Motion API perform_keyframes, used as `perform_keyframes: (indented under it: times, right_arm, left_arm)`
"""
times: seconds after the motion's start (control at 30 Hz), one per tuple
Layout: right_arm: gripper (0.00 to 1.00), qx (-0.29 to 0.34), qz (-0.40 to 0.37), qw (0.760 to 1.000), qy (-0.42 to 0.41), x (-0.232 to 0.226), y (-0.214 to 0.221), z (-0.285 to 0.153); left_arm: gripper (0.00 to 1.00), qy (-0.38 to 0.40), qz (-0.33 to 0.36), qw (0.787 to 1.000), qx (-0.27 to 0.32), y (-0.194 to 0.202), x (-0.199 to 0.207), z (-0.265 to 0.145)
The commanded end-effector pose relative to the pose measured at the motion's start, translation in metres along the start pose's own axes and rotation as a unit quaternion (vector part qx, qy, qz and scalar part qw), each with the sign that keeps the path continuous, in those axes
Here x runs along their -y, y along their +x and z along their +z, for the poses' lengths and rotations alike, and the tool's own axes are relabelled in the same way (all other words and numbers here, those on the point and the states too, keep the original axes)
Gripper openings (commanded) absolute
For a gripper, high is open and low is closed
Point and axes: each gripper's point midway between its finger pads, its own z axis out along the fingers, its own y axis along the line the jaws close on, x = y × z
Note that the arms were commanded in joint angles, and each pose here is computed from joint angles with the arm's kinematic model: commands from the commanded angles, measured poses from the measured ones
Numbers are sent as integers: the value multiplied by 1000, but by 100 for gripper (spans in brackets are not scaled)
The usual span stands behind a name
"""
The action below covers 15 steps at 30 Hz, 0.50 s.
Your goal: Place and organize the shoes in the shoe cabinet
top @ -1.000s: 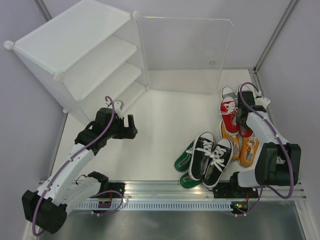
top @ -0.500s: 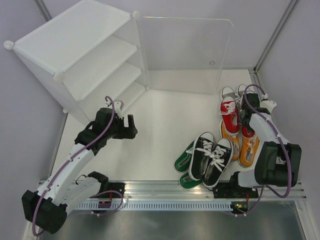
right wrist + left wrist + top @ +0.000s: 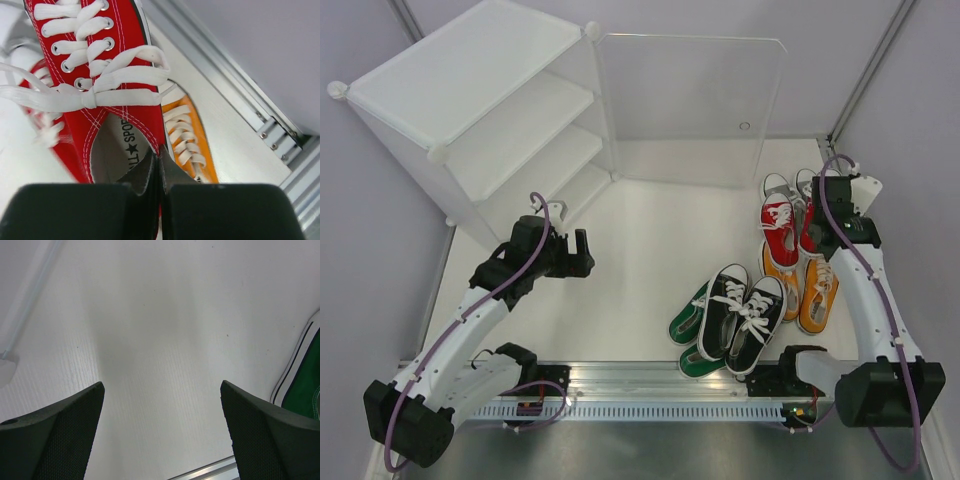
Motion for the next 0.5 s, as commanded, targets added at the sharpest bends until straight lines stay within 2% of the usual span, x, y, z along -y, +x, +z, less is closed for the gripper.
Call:
perform_keyframes:
  times: [0.0,0.17,0.23,0.37,0.43,0.47]
  right_arm:
    - [1,36,-21,991,-124,-46,-27,-48]
    - [1,18,-67,955,-288,-107,-4,-112]
    - [0,11,-81,943,-323,-125,8,-127]
    - [1,-6,-146,901,-410,-182,61,-173]
    - [0,-12,-161,888,-431,-213,81,-179]
    - [1,-6,-165,873,-458,-231,88,-192]
  left_arm:
    - [100,-17,15,999,23,-11,-7,1]
    - [100,-22,14,999,23,-11,-9,2]
    - [100,-24,16,999,20,-10,-9,3]
    - [100,-26,15,999,17,-8,-10,4]
    - [100,-28,16,999,16,-8,-11,5]
    - [100,-29,15,999,16,-8,-11,5]
